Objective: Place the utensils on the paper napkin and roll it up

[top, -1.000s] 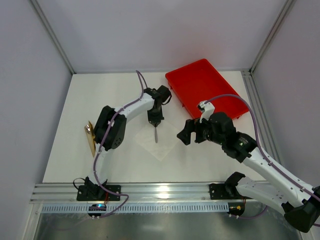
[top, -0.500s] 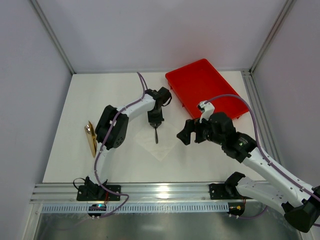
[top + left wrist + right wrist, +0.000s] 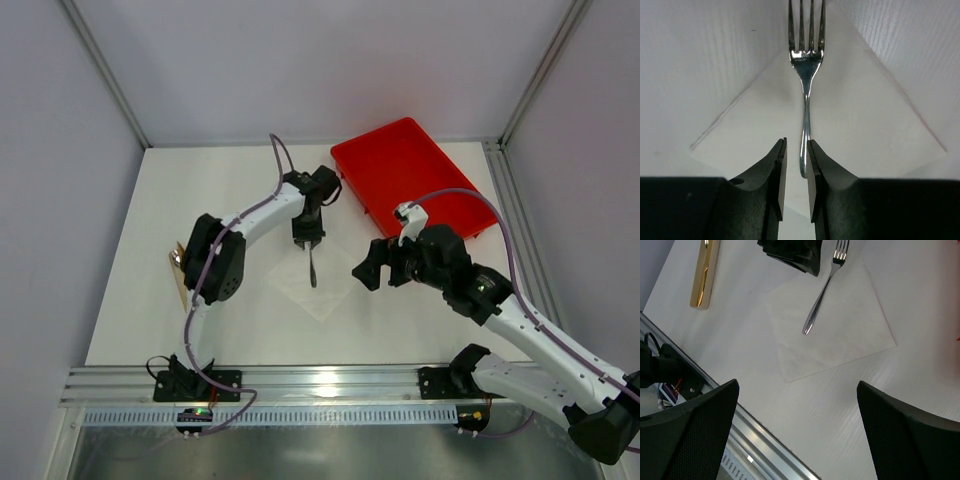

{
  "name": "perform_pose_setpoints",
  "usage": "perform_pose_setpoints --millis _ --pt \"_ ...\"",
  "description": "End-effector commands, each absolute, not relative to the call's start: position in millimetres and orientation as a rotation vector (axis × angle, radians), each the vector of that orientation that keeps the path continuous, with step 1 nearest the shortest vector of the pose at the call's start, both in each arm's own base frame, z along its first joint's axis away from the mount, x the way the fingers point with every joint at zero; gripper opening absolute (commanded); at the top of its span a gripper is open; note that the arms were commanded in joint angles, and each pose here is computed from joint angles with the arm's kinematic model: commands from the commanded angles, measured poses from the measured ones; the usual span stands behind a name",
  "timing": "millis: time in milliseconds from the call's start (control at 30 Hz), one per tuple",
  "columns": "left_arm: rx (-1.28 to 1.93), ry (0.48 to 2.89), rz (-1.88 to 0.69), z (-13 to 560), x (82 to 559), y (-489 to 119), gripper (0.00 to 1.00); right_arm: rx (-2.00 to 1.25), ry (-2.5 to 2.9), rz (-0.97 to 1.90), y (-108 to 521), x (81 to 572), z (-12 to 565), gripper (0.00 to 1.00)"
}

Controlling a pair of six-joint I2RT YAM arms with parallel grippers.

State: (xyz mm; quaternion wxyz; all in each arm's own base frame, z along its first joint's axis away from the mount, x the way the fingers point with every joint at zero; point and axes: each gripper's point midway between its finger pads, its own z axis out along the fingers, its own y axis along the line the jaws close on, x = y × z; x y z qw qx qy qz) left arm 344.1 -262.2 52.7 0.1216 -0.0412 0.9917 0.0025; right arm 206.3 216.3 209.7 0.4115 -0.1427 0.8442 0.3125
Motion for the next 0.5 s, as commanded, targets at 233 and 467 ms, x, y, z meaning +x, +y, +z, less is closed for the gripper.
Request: perform_pose_setpoints --millis 233,467 --pt "-0.381 2.704 0.172 125.5 328.9 -103.9 0.22 -0.375 2.05 0.859 224.0 205.1 226.4 1.0" --pt "-0.671 2.679 0.298 117.5 298.7 3.4 0.22 -0.395 2.04 0.859 224.9 205.0 226.1 1.0"
